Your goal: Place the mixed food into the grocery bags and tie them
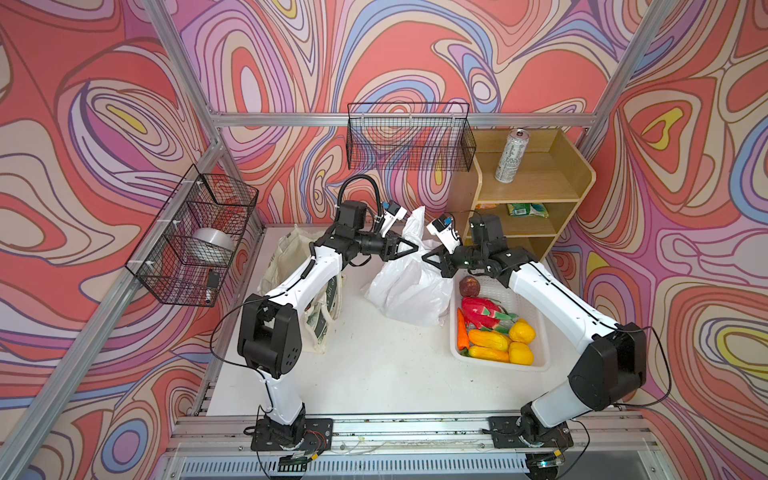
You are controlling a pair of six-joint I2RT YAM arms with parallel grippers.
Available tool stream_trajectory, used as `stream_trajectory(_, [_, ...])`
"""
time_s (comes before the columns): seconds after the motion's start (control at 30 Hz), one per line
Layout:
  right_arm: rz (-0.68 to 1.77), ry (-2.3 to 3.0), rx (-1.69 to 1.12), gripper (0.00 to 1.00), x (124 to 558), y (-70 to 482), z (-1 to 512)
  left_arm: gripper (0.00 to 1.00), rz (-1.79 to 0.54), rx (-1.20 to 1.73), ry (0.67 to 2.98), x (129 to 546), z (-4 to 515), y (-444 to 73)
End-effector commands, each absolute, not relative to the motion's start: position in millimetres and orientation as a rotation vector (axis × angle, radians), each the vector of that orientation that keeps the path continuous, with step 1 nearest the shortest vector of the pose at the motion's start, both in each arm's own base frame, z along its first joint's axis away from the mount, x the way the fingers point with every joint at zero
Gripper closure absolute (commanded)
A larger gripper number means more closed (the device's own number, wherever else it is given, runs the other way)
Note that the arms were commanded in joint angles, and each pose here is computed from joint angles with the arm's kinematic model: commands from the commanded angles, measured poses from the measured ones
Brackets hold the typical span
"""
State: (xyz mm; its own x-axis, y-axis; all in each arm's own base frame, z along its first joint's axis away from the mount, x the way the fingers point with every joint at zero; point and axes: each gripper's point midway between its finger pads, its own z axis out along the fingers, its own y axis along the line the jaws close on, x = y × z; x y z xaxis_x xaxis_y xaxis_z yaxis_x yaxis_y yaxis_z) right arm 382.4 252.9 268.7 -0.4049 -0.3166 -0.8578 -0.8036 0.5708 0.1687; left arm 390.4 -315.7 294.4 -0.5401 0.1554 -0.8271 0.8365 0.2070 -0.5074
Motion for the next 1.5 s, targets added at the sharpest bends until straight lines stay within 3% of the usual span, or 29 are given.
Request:
stream_trajectory(0.0, [0.669,1.913,-0.798,1.0,395,243,294,1.0,-1.399,0.958,1.809,388,294,-320])
stream_trajectory(0.03, [0.661,1.904,-0.751,0.98,399,237,300,1.0,-1.396,0.955,1.811,388,293,-320])
stream_trajectory(0.07, [0.673,1.9,-0.704,0.75,402,229,307,1.0,-1.394,0.948,1.811,388,291,-320])
stream_trajectory(0.1, [0.703,1.896,-0.688,0.61,401,226,312,1.0,-1.39,0.94,1.812,389,290,-320])
stream_trajectory(0.17, [0.756,1.879,-0.673,0.45,394,221,327,1.0,-1.359,0.921,1.813,391,286,-317])
stream_trajectory(0.33, [0.893,1.847,-0.638,0.35,389,228,359,1.0,-1.267,0.917,1.799,392,282,-312])
stream_trajectory(0.57, [1.043,1.924,-0.534,0.24,435,249,364,1.0,-1.246,0.928,1.788,390,281,-310])
stream_trajectory(0.8, [1.207,1.919,-0.506,0.2,463,272,364,1.0,-1.23,0.93,1.773,388,286,-308])
stream_trajectory(1.07, [1.292,1.914,-0.544,0.33,466,294,359,1.0,-1.242,0.933,1.773,387,288,-309])
stream_trajectory(1.23, [1.345,1.898,-0.565,0.59,464,300,360,1.0,-1.24,0.927,1.78,388,288,-309])
stream_trajectory(1.37, [1.37,1.891,-0.588,0.97,458,301,360,1.0,-1.24,0.914,1.785,390,289,-309])
stream_trajectory(1.47, [1.328,1.883,-0.569,1.0,456,294,364,1.0,-1.236,0.857,1.795,396,290,-304])
